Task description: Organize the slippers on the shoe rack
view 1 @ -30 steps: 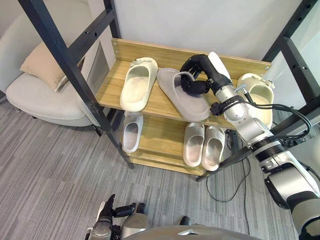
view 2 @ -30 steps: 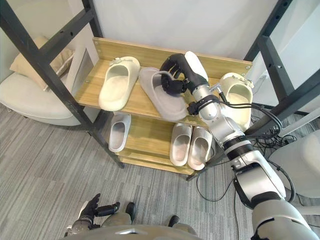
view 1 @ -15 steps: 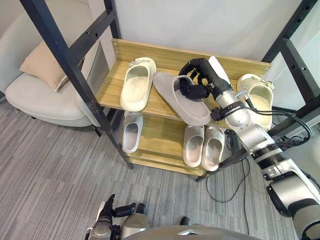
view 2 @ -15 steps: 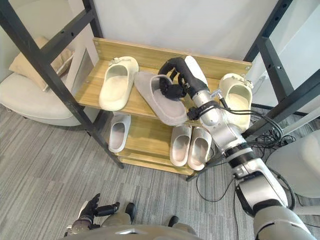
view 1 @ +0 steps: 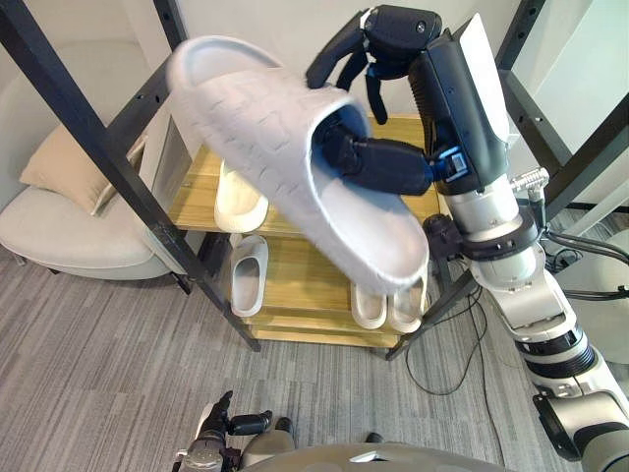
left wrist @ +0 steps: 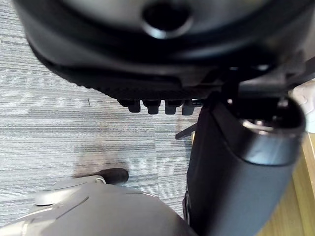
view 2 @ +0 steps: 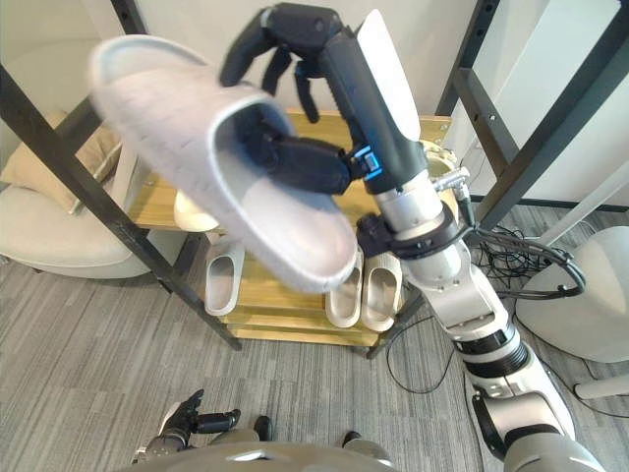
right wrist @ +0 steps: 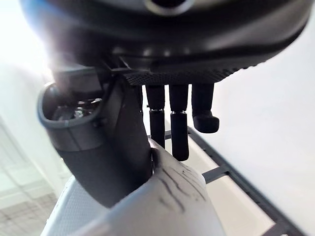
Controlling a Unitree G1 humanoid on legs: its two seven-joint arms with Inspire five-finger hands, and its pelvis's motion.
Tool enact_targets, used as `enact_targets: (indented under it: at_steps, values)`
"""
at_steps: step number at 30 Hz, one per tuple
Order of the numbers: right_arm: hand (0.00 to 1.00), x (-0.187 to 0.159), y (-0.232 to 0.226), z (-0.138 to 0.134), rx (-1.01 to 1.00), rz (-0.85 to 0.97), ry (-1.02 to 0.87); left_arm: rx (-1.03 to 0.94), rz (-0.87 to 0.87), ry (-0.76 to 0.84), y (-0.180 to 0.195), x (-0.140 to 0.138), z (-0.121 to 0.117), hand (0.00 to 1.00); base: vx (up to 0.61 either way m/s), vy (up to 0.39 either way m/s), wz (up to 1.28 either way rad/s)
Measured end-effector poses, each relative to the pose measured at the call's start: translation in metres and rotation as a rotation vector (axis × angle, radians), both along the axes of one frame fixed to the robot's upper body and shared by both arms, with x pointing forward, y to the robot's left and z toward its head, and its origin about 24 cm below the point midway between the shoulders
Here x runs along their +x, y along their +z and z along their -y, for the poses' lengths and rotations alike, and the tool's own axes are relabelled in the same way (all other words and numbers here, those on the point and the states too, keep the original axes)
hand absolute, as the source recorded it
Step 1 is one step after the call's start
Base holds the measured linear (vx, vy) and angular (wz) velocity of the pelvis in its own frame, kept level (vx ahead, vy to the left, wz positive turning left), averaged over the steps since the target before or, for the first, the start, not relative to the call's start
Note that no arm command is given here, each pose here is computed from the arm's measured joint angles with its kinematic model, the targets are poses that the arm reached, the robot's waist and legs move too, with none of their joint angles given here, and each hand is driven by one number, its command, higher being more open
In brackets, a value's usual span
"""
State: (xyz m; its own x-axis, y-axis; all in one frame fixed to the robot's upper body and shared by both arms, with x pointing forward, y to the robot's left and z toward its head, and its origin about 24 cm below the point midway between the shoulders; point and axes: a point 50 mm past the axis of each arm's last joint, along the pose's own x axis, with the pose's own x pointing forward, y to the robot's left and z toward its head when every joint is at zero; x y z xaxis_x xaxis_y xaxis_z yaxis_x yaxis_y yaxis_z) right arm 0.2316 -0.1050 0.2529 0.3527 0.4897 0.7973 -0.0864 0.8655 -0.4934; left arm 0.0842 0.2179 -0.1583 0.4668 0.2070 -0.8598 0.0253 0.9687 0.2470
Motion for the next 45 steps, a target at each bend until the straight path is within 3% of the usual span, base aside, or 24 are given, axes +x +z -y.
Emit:
enact_targets:
  at_steps: [6,10,16,19,22,28,37,45]
  values:
    - [0.0,-0.018,-0.036,-0.041,-0.021,-0.238,0.341,0.0,-0.017,-0.008,-0.001,-0.003,0.001,1.0,0.0,0.0,0.0]
    - [0.0,-0.024,-0.068,-0.061,-0.11,-0.386,0.455,0.002,-0.016,-0.011,-0.001,-0.002,0.001,1.0,0.01,0.004,0.03]
    - [0.0,-0.022,-0.14,-0.073,-0.297,-0.708,0.458,0.009,-0.011,-0.041,-0.001,0.002,0.001,1.0,0.01,0.002,0.04]
    - [0.0,-0.015,-0.159,-0.067,-0.355,-0.787,0.411,0.012,0.04,-0.052,0.004,0.021,0.001,1.0,-0.07,0.004,0.14]
    - [0.0,-0.003,-0.162,-0.063,-0.409,-0.773,0.343,0.008,0.19,-0.058,0.019,0.06,0.002,1.0,-0.2,-0.003,0.23]
    - [0.0,0.027,-0.176,-0.04,-0.48,-0.756,0.063,-0.068,0.41,-0.054,0.045,0.104,0.015,1.0,-0.27,-0.032,0.11]
    - [0.0,0.076,-0.122,-0.006,-0.252,-0.547,-0.3,-0.132,0.643,0.017,0.079,0.147,0.018,1.0,-0.13,-0.03,0.1]
    - [0.0,0.08,-0.076,-0.004,-0.058,-0.355,-0.415,-0.159,0.805,0.11,0.109,0.172,0.022,1.0,-0.09,0.004,0.04]
